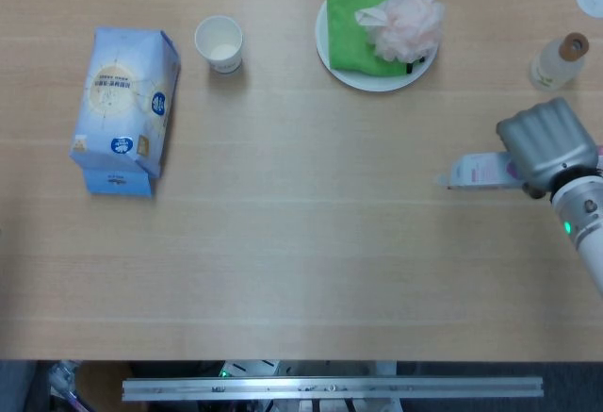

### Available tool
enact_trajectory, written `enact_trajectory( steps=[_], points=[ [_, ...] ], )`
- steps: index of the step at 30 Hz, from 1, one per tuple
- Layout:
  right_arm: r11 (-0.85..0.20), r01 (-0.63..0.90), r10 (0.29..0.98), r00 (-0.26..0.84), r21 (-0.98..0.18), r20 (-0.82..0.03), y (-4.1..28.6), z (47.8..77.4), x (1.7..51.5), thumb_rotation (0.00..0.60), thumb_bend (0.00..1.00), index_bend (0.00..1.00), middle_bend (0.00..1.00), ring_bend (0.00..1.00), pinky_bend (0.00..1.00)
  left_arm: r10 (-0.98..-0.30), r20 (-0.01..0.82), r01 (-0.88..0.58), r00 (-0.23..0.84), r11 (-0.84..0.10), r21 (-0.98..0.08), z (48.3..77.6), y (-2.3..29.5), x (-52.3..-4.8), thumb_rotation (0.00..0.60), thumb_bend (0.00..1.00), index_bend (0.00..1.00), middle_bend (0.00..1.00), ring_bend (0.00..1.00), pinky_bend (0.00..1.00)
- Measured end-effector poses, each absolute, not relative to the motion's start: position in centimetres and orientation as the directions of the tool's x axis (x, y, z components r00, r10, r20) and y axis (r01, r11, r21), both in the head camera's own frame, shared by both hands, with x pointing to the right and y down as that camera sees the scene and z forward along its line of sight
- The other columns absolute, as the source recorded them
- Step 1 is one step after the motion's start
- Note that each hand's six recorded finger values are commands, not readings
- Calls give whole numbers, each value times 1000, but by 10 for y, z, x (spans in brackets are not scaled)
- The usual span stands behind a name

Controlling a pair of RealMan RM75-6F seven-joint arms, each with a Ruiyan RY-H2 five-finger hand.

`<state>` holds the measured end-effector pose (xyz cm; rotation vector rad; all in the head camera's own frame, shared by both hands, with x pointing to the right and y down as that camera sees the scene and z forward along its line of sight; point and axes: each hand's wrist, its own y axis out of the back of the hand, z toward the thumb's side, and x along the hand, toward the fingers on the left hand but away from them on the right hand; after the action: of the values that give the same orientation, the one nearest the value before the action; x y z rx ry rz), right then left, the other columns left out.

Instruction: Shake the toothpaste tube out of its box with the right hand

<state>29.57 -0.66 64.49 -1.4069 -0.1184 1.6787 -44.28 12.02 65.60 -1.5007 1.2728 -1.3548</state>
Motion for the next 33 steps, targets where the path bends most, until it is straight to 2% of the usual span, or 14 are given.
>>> enact_trajectory(
  steps=[15,23,33],
  points=[
    [-533,-677,700,-16,-507,-714,-11,639,296,600,278,547,568,490,584,-966,256,-182,-42,-245,-952,656,118,-441,600,116,400,372,372,527],
    [-451,-681,755,53,-577,-654,-17,627,281,600,279,548,570,491,585,-964,261,-180,-44,-249,-951,657,119,-441,600,116,400,372,372,527],
    [-477,-671,726,62,-567,-685,-12,633,279,600,287,567,588,504,591,-963,264,-184,-46,-251,-950,658,119,-442,600,116,400,371,372,527]
  ],
)
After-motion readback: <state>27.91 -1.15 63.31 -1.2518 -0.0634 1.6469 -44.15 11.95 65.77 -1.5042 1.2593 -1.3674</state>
